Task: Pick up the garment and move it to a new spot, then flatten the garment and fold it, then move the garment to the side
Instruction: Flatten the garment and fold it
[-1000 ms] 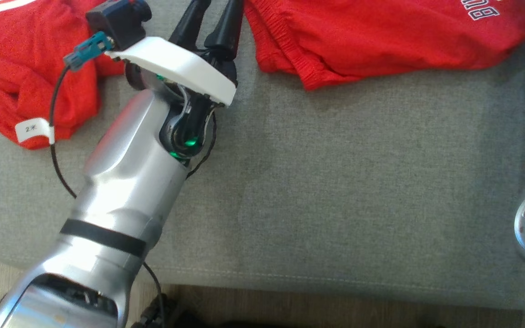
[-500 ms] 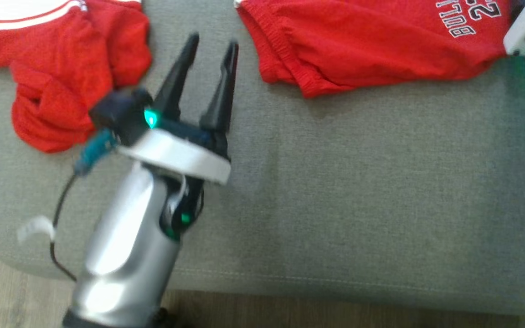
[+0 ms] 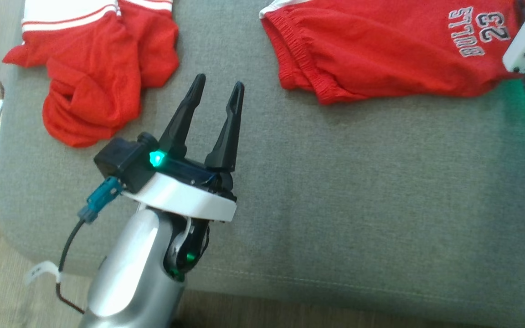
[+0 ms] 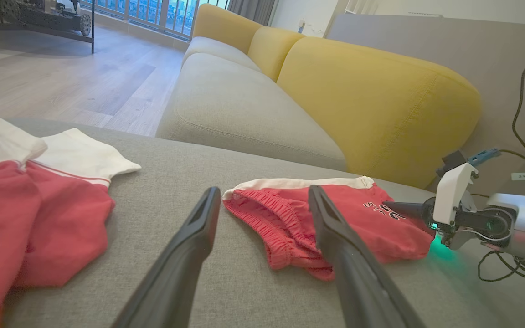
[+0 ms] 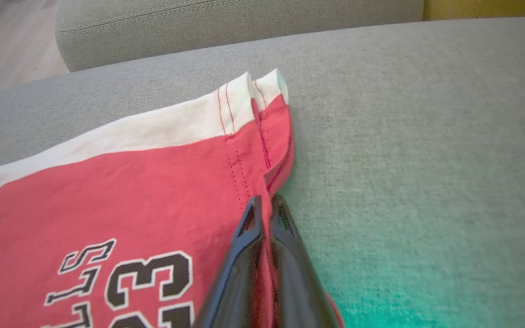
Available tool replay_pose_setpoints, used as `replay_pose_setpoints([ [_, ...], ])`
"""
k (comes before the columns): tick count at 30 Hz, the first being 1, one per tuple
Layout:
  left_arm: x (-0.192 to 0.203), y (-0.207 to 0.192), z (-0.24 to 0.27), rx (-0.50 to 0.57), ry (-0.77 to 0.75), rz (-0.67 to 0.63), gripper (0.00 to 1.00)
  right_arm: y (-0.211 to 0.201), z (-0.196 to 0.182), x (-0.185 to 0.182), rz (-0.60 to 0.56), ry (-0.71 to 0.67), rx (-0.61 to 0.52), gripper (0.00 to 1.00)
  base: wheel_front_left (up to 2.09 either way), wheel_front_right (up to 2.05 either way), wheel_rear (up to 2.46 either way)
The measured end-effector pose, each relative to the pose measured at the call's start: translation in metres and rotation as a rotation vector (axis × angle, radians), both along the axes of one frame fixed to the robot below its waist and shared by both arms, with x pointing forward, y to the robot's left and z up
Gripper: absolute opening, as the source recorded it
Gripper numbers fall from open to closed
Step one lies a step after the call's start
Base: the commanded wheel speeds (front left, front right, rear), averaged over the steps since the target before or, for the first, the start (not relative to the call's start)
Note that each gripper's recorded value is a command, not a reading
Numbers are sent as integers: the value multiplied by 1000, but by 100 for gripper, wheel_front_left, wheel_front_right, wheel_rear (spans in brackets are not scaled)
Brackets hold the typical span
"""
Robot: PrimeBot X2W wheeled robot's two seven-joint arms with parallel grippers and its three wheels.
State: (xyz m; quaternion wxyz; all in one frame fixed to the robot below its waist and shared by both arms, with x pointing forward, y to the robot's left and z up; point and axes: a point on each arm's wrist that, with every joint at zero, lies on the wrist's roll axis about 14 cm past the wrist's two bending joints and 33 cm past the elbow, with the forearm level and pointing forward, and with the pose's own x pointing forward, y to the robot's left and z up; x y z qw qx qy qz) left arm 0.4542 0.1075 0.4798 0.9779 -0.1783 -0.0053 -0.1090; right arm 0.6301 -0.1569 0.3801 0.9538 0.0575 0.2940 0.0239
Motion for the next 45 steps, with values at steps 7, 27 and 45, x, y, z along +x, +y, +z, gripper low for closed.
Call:
replay_pose_setpoints([
  [7,-11,-6,8,-16,-13,-2,100,-34,13,-24,-49,-2,-42,0,0,0,0],
  [27,-32,-36,26,-57,-50,-78,100,-69,103,-35,-81,-189,-164,0,0,0,0],
  [45,-58,-15,32,-28,-50,-14,100,87,114,-30,167,-221,117,0,0,0,0],
])
